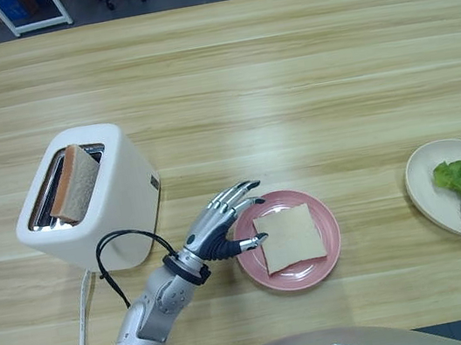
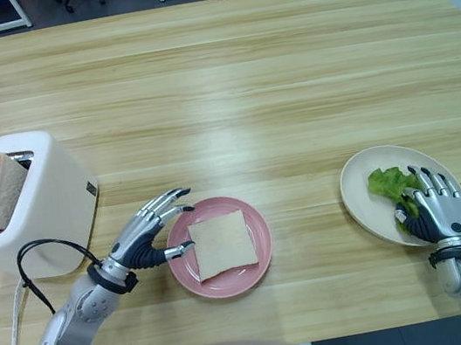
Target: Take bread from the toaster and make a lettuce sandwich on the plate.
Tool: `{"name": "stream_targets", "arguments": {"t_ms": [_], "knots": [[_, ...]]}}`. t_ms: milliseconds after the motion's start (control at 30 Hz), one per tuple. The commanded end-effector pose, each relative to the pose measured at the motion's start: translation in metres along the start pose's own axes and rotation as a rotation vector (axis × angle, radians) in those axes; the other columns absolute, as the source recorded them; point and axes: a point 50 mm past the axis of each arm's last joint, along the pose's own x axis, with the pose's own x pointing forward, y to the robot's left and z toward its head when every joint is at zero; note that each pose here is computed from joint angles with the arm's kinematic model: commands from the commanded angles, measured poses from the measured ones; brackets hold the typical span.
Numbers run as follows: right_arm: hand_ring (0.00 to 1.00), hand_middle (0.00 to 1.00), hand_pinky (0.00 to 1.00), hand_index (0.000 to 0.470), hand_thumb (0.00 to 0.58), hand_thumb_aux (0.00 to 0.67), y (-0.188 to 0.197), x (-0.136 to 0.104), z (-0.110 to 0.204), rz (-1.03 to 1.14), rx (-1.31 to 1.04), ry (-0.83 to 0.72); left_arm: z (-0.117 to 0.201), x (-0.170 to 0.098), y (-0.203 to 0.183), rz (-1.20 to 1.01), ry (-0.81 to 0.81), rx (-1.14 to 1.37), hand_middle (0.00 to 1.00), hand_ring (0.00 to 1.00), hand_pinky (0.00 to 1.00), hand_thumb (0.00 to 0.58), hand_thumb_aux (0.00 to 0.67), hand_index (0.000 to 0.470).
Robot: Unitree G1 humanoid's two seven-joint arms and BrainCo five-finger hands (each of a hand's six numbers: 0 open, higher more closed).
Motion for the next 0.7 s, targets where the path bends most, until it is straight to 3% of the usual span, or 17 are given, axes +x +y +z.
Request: {"name": "stream_targets", "arguments": {"t_ms": [33, 167, 233, 400, 700], "knots": [[0.0, 0.0, 0.0, 0.47, 0.58, 0.67, -0.003, 0.0, 0.001, -0.017, -0.006, -0.016, 0.0, -0.006, 0.006, 0.031, 0.024, 0.015, 0.0, 0.0, 0.0, 0.377, 0.273, 0.192], [0.0, 0.0, 0.0, 0.47, 0.58, 0.67, -0.01, 0.003, 0.007, -0.112, -0.001, -0.042, -0.004, -0.011, 0.013, 0.088, 0.055, 0.023, 0.0, 0.0, 0.0, 0.371, 0.268, 0.188], [0.0, 0.0, 0.0, 0.47, 0.58, 0.67, -0.02, 0.005, 0.014, -0.207, 0.007, -0.071, -0.006, -0.013, 0.019, 0.146, 0.068, 0.027, 0.0, 0.0, 0.0, 0.248, 0.163, 0.114], [0.0, 0.0, 0.0, 0.47, 0.58, 0.67, -0.057, 0.012, 0.068, -0.454, 0.134, -0.26, -0.008, -0.023, 0.031, 0.287, 0.088, 0.042, 0.0, 0.0, 0.0, 0.285, 0.192, 0.135], [0.0, 0.0, 0.0, 0.47, 0.58, 0.67, -0.046, 0.023, 0.188, -0.423, 0.404, -0.717, 0.0, -0.027, 0.035, 0.375, 0.055, 0.04, 0.0, 0.0, 0.0, 0.268, 0.179, 0.125]]}}
